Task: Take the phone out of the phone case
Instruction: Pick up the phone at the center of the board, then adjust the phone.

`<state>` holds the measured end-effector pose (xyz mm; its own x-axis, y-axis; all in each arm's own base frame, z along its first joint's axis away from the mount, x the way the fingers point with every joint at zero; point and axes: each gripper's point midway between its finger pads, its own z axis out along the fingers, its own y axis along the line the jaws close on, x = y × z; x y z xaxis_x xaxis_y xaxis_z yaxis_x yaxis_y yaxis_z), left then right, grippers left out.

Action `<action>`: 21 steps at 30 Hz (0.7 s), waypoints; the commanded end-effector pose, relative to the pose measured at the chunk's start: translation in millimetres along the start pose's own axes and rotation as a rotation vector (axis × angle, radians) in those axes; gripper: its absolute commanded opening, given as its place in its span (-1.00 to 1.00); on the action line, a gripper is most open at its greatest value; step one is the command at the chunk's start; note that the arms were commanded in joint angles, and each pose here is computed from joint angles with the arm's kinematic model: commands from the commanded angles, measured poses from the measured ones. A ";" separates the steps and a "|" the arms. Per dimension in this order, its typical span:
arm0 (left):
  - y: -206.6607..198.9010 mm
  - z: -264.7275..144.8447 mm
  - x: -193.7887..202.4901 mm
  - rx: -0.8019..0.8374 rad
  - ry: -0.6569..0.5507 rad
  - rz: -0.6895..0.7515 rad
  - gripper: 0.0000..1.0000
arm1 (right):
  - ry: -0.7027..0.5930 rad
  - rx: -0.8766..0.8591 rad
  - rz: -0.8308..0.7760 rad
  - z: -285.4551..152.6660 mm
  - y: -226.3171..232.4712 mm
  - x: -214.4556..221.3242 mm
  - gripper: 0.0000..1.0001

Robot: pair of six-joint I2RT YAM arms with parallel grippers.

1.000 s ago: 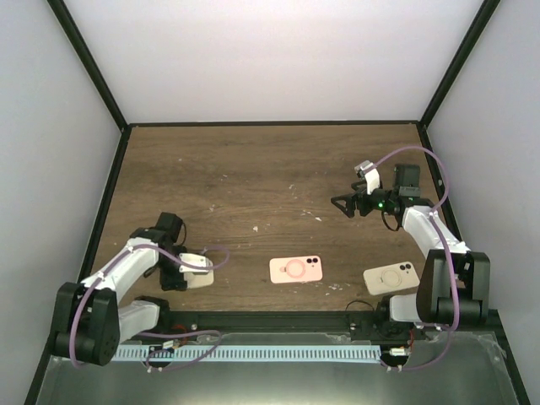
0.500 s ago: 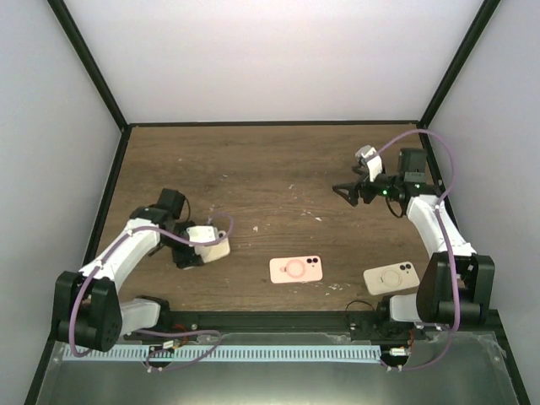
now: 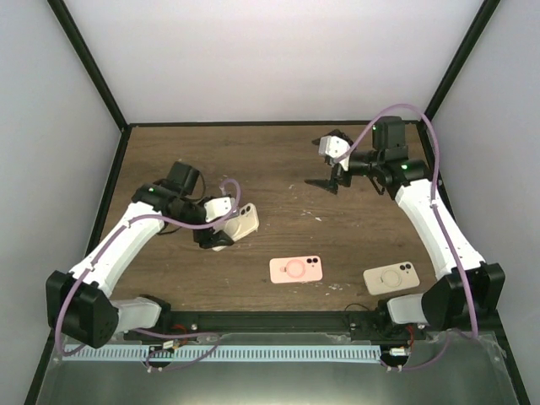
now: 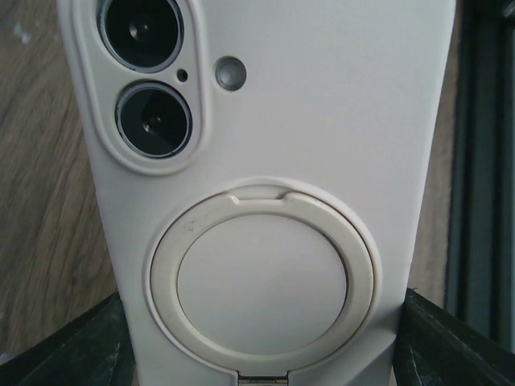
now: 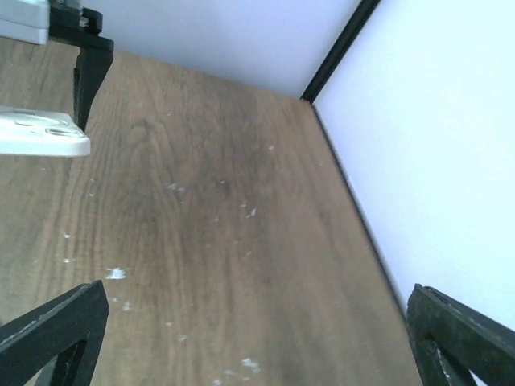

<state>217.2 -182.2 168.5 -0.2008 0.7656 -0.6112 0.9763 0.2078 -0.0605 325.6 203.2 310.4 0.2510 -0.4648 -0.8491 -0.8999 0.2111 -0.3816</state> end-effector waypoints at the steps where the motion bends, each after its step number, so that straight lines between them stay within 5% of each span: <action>1: -23.0 -11.0 -43.0 0.134 -0.160 -0.028 0.12 | -0.047 -0.020 -0.324 -13.1 16.9 -41.2 0.98; 8: -61.0 -19.8 -70.8 0.276 -0.239 0.026 0.12 | -0.112 -0.082 -0.861 -1.3 99.2 -58.1 0.83; 21: -89.4 -7.3 -70.9 0.357 -0.223 0.083 0.12 | -0.094 -0.257 -1.121 30.6 161.3 -41.1 0.34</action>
<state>152.6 -240.3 212.0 -0.1678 0.6571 -0.7349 0.9663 -0.0378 -0.2545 182.5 279.0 288.7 0.9545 -0.2266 -0.1941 -0.2715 -0.3898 -0.8800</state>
